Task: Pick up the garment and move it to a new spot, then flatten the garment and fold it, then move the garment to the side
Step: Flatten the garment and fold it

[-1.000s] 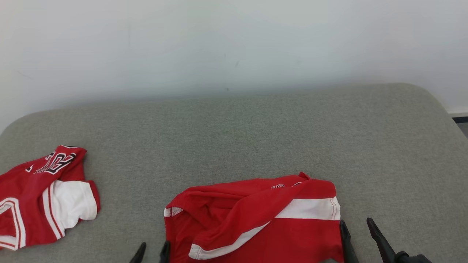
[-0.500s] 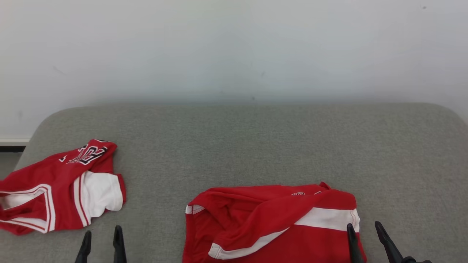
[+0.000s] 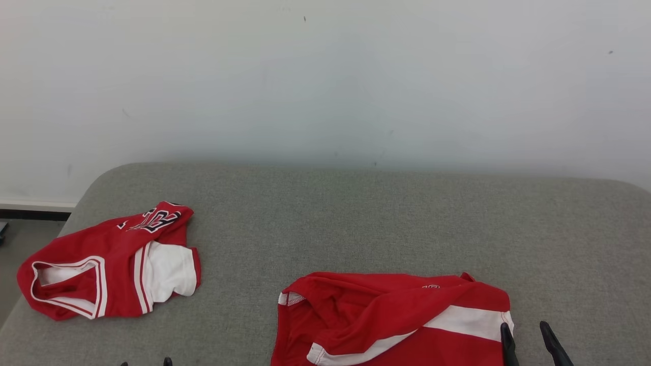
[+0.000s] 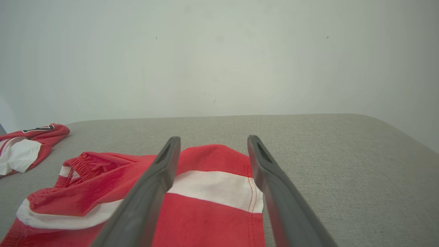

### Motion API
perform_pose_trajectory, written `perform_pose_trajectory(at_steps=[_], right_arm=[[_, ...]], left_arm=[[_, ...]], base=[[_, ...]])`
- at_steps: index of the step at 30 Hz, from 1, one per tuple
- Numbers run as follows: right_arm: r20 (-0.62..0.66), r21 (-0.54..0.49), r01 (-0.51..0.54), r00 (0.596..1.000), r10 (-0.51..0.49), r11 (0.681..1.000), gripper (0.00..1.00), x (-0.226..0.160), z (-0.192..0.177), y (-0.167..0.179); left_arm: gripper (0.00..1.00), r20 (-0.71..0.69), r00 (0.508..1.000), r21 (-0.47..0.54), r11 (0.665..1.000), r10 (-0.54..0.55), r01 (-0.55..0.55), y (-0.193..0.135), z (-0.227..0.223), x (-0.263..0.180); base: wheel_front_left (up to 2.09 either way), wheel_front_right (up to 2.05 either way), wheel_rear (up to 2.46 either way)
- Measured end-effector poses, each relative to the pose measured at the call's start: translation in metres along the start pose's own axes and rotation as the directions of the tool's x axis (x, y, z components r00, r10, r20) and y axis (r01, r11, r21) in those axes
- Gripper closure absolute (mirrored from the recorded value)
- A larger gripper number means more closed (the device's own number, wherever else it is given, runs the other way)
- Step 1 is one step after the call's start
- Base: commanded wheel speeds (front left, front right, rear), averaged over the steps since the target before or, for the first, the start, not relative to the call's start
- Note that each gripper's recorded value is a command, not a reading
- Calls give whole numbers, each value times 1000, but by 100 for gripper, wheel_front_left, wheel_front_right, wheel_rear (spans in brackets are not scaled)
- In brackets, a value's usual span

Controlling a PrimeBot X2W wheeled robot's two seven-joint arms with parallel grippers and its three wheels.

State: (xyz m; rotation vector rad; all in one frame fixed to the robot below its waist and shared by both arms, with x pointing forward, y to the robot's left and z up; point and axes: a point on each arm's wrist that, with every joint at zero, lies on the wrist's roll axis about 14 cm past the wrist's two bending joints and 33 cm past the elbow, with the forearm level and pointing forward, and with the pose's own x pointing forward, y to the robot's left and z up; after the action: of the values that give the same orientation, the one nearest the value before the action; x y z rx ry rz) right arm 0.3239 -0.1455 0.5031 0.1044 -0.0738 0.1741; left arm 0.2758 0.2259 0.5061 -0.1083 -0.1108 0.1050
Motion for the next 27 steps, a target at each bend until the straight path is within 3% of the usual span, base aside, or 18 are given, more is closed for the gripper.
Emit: perform_pose_trajectory(at_steps=[14, 27], right_arm=[[-5, -14, 99, 995, -99, 995, 0, -16, -2, -30], [-21, 6, 105, 994, -105, 994, 0, -17, -7, -30]], left_arm=[[0, -70, 995, -18, 998, -66, 65, -20, -23, 6], [0, -85, 993, -23, 996, -87, 85, -25, -27, 13]], base=[[0, 0, 0], [0, 0, 0]])
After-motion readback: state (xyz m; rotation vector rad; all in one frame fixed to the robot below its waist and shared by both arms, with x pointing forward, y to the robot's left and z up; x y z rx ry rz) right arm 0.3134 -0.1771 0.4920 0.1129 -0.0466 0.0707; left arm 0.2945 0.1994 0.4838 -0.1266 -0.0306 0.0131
